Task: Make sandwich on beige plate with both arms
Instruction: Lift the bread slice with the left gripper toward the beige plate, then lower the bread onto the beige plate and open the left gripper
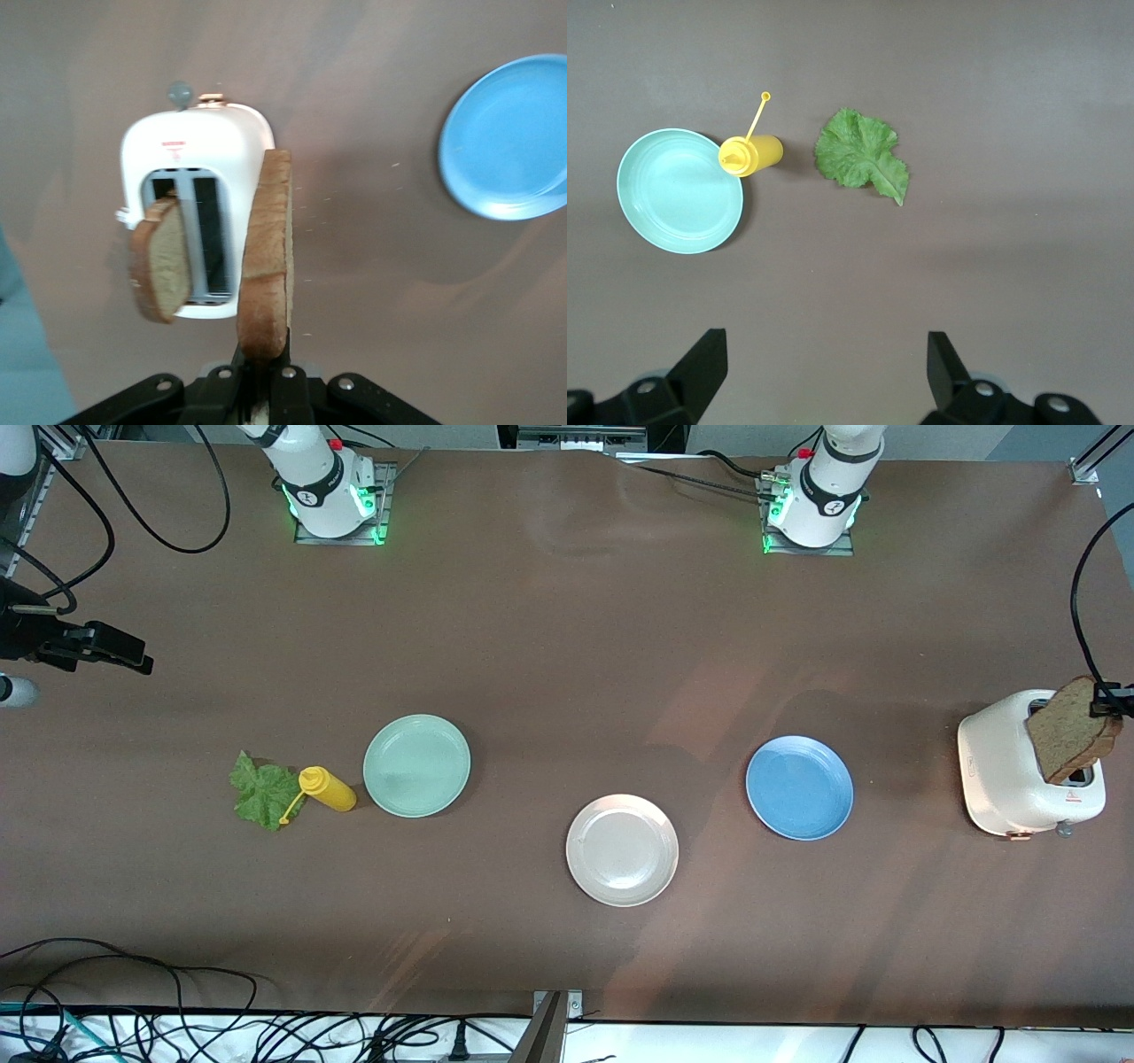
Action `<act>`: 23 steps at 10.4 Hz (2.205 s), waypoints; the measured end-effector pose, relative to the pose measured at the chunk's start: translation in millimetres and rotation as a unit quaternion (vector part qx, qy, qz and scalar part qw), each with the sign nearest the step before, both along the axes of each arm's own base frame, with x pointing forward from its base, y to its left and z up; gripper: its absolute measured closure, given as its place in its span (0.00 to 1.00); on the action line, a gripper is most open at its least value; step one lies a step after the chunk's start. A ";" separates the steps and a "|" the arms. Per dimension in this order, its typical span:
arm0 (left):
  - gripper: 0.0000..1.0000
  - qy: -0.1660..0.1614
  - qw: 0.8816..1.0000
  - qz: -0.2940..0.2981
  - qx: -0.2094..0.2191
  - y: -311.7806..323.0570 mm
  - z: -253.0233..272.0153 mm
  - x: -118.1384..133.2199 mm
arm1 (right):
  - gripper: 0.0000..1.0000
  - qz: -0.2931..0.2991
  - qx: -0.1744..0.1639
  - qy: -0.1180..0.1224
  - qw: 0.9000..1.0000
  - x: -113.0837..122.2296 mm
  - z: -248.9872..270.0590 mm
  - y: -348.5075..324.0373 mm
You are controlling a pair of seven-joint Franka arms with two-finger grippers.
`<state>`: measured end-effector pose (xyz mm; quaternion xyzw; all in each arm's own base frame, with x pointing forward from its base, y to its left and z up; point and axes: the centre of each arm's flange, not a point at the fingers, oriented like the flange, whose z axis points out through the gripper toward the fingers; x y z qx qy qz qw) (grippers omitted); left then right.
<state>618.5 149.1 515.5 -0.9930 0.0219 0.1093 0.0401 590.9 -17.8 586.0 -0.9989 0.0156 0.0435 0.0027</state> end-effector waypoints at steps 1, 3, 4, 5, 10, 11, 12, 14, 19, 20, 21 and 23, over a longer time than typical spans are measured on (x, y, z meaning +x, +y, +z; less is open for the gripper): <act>0.91 -0.005 0.999 0.035 -0.014 -28.5 0.1 5.1 | 0.00 0.000 0.000 0.000 1.000 0.0 0.0 -0.1; 0.91 0.003 0.993 0.103 -0.058 -97.9 -7.9 14.6 | 0.00 0.000 0.000 0.000 1.000 0.0 0.2 -0.3; 0.91 0.017 0.988 0.129 -0.084 -128.0 -16.7 18.3 | 0.00 0.000 0.000 0.000 1.000 0.0 0.4 -0.4; 0.91 0.027 0.983 0.149 -0.107 -152.8 -27.5 23.7 | 0.00 0.000 0.000 0.000 1.000 0.0 0.4 -0.4; 0.91 0.047 0.922 0.273 -0.271 -260.3 -96.9 68.6 | 0.00 -0.002 0.000 -0.001 1.000 0.0 0.9 -2.3; 0.91 0.053 0.908 0.286 -0.303 -276.5 -110.5 74.9 | 0.00 -0.003 0.000 -0.001 1.000 -0.1 0.9 -3.2; 0.91 0.051 0.899 0.293 -0.322 -294.4 -124.0 80.1 | 0.00 -0.003 0.000 -0.001 1.000 -0.1 0.9 -3.7; 0.91 0.032 0.894 0.294 -0.337 -337.8 -146.9 85.1 | 0.00 -0.004 0.000 -0.001 1.000 -0.1 1.0 -4.3; 0.91 -0.005 0.884 0.305 -0.353 -410.1 -197.4 84.8 | 0.00 -0.004 0.000 -0.001 1.000 -0.1 1.1 -5.1; 0.91 -0.012 0.881 0.312 -0.356 -413.2 -208.8 86.7 | 0.00 -0.004 0.000 -0.001 1.000 -0.1 1.1 -5.1; 0.91 -0.022 0.877 0.319 -0.359 -415.9 -218.1 88.6 | 0.00 -0.004 0.000 -0.001 1.000 -0.1 1.1 -5.1; 0.91 -0.032 0.874 0.324 -0.362 -424.5 -229.3 88.6 | 0.00 -0.004 0.000 -0.001 1.000 -0.1 1.1 -5.2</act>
